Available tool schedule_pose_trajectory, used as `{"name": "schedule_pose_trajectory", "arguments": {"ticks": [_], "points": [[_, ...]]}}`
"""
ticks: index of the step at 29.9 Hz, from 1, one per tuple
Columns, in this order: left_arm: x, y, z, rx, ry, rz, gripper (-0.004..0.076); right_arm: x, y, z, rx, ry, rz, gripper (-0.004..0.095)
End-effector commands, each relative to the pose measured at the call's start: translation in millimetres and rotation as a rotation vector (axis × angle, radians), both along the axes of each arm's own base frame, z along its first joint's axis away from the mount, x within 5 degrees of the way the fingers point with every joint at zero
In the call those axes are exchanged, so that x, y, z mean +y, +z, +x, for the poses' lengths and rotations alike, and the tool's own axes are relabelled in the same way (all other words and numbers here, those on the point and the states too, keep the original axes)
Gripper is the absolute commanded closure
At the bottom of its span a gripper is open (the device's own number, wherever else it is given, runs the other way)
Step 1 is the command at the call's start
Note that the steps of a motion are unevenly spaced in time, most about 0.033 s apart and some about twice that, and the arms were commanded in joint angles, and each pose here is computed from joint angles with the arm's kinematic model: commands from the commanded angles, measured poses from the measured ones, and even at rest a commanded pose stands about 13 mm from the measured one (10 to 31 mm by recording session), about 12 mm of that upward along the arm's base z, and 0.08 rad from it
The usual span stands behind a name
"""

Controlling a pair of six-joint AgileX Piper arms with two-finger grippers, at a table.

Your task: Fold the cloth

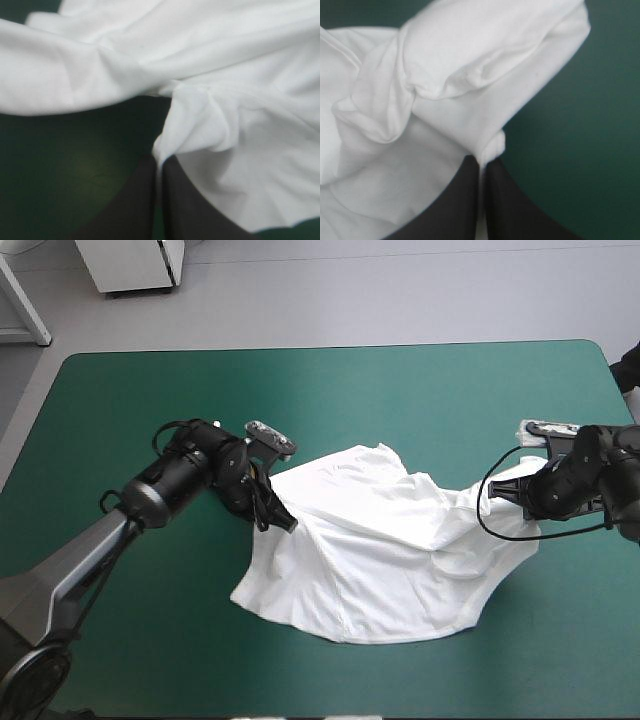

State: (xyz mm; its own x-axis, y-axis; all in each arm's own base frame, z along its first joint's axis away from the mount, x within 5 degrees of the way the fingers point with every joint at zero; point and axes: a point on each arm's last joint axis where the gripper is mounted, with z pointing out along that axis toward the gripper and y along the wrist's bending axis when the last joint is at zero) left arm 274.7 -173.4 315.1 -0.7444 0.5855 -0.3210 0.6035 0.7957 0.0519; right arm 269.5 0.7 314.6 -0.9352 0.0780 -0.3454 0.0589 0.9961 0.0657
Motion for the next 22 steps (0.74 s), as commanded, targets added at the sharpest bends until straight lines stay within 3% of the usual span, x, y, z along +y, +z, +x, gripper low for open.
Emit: {"name": "schedule_pose_trajectory", "arguments": {"ticks": [1,4,14,22], "points": [[19,68,-17,-0.176,0.015,-0.033,0.0746,2,54,-22,-0.177,0.023,0.002,0.0925],[31,104,-28,-0.258,0.022,-0.023,0.0746,4,96,-37,-0.301,0.027,0.020,0.0925],[60,236,-71,-0.681,0.011,-0.248,0.0746,14,236,-93,-0.755,0.118,0.072,0.0924],[96,315,-127,-1.034,0.006,-0.392,0.0746,18,305,-152,-1.075,0.191,0.057,0.0924]]}}
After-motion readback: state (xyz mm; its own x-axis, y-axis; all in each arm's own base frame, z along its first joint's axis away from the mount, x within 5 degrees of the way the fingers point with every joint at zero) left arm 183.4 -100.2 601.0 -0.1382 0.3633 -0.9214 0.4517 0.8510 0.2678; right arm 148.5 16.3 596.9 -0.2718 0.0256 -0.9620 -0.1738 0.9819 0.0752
